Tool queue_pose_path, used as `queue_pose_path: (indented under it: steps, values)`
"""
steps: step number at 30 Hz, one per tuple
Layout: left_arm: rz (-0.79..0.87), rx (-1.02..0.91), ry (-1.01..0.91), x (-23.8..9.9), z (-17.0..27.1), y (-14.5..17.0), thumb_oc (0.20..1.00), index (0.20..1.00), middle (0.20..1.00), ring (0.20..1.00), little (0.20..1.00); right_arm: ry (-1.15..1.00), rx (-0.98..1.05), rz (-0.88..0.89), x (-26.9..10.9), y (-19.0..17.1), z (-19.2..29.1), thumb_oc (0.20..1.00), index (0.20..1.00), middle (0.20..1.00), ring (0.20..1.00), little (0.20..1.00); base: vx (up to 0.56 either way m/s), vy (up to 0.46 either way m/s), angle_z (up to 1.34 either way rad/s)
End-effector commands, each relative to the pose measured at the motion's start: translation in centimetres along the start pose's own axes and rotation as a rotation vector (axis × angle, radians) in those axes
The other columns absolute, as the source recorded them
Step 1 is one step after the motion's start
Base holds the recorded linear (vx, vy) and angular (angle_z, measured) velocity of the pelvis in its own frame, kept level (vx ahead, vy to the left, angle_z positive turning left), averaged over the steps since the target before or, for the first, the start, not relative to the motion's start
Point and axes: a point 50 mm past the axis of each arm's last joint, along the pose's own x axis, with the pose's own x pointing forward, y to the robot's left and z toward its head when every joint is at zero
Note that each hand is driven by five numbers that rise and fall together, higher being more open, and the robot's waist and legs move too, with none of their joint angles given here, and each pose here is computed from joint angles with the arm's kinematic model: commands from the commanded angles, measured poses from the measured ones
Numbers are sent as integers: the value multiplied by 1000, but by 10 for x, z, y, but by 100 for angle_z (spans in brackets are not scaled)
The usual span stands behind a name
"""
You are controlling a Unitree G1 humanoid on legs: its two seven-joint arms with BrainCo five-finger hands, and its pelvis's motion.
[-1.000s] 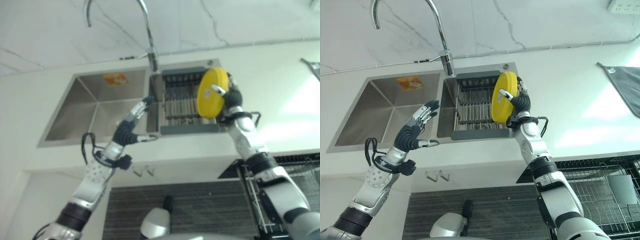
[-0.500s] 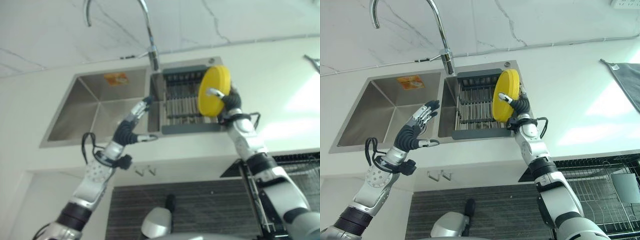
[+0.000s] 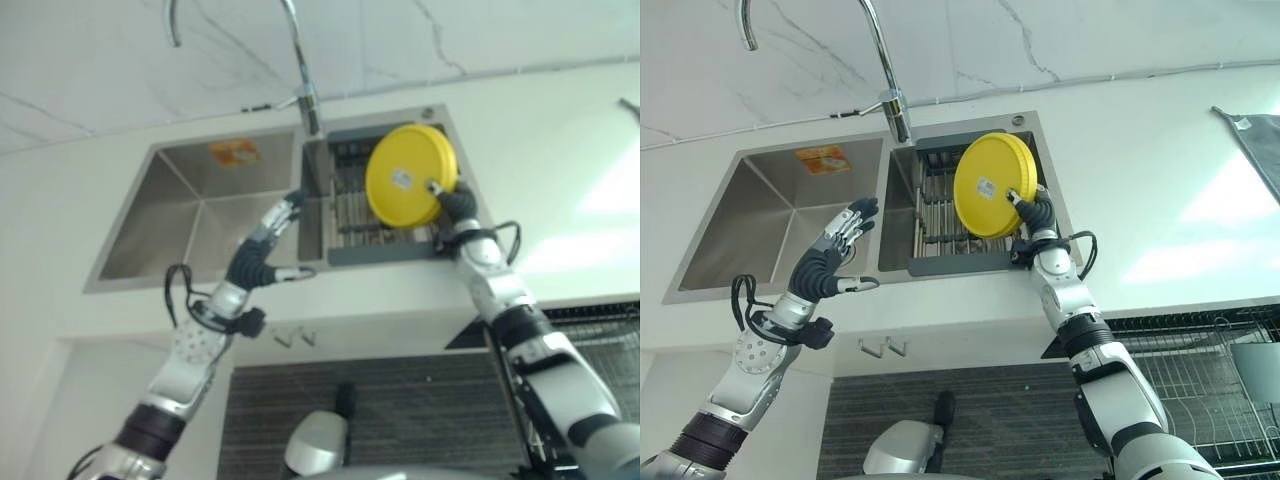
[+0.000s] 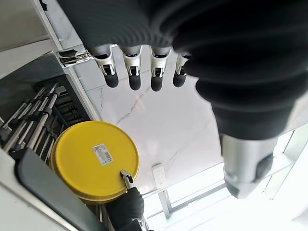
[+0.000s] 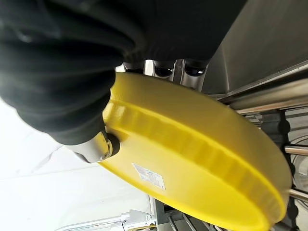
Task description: Place the dishes in the dishwasher.
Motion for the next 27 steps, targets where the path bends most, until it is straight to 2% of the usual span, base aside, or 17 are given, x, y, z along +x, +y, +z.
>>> queue_pose_path:
  steps: [1,2,3,4,5,6,7,11,14,19,23,27]
  values:
    - [24,-58,-134,17,17,-2,1000,1000,1000,1000,1000,-149,82,44,11,12,36,200,200,200,200,200,0,0,0]
    - [23,-61,-134,16,16,-3,1000,1000,1000,1000,1000,-173,144,50,10,13,39,200,200,200,200,200,-32,-38,0]
    - [19,-70,-130,16,14,-6,1000,1000,1000,1000,1000,-219,359,81,7,19,46,200,200,200,200,200,-27,-39,0]
    - [18,-72,-129,16,14,-6,1000,1000,1000,1000,1000,-232,402,82,6,20,48,200,200,200,200,200,-74,-86,-2]
    - [12,-84,-130,15,13,-8,1000,1000,1000,1000,1000,-307,635,129,-2,30,58,200,200,200,200,200,-61,-61,-3]
    - [13,-84,-130,15,12,-9,1000,1000,1000,1000,1000,-308,642,138,-2,32,58,200,200,200,200,200,-91,-86,-3]
    - [16,-92,-130,16,12,-10,1000,1000,1000,1000,1000,-355,752,171,-7,38,66,200,200,200,200,200,-61,-63,-7]
    - [3,-110,-109,18,5,-17,1000,1000,1000,1000,1000,-476,982,288,-26,54,89,200,200,200,200,200,-68,-92,-19]
    - [-23,-111,-100,21,2,-25,1000,1000,1000,1000,1000,-512,1060,353,-37,57,97,200,200,200,200,200,-36,-87,-52]
    - [-44,-111,-89,24,-1,-35,1000,1000,1000,1000,1000,-553,1083,422,-50,55,101,200,200,200,200,200,-44,-84,-74]
    - [-16,-90,-70,11,-2,-35,1000,1000,1000,1000,1000,-559,1115,487,-60,43,96,200,200,200,200,200,38,-9,-152]
    - [-85,-101,-66,14,-2,-39,1000,1000,1000,1000,1000,-622,1098,398,-72,15,87,200,200,200,200,200,-19,112,-146]
